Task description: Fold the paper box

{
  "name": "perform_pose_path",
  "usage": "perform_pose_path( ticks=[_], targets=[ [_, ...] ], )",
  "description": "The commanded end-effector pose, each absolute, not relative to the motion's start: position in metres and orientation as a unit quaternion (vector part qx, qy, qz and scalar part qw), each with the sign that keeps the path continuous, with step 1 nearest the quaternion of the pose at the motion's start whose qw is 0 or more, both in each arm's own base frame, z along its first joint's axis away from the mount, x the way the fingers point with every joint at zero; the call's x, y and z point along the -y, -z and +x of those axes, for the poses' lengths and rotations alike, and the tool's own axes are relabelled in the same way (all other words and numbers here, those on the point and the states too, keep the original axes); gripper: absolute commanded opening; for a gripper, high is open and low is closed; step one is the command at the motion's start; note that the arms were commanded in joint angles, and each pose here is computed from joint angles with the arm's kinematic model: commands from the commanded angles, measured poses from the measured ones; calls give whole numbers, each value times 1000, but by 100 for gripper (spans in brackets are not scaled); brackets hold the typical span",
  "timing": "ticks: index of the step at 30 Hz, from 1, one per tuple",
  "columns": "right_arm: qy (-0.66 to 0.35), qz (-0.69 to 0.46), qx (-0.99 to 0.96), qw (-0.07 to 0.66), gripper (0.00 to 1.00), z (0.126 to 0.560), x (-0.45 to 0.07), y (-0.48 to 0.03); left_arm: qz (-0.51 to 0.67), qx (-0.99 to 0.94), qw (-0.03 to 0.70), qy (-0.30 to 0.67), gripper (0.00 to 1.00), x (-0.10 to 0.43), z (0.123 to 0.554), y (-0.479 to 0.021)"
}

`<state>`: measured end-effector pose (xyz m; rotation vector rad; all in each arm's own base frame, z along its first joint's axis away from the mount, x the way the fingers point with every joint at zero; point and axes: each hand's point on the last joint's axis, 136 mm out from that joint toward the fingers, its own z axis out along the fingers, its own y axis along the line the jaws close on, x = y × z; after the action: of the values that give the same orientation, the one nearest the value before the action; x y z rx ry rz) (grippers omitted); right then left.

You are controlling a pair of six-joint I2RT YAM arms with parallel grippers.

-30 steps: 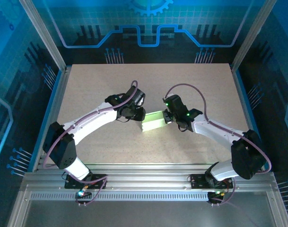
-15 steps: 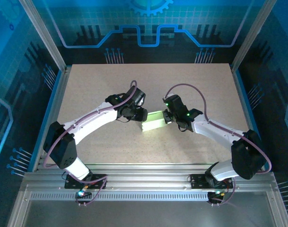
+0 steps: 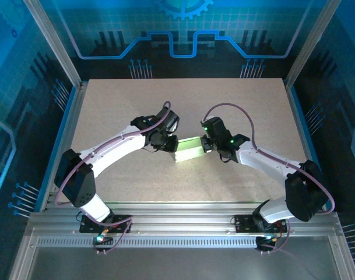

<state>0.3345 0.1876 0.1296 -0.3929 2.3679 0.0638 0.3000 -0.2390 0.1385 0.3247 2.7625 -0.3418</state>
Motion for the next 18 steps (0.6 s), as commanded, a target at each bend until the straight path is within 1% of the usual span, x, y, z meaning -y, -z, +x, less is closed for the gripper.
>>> perform_pose_path(
  ticks=[1,4,6,8,13,18],
  targets=[
    [-22,-159,-926,342,0,322,-186,-125,107,-972,161,130,25,245,301,-144],
    [-24,-159,-925,344,0,321,-186,-126,98,-974,161,129,24,246,302,-140],
    [-23,-159,-926,343,0,321,-186,-125,92,-973,161,135,22,248,304,-140],
    [-24,-160,-926,341,0,320,-186,-124,83,-973,163,138,17,249,305,-141],
    [-25,-160,-925,343,0,320,-186,-124,68,-973,170,140,11,249,308,-144],
    [-29,-159,-925,343,0,320,-187,-125,54,-974,173,135,8,247,310,-145]
  ],
)
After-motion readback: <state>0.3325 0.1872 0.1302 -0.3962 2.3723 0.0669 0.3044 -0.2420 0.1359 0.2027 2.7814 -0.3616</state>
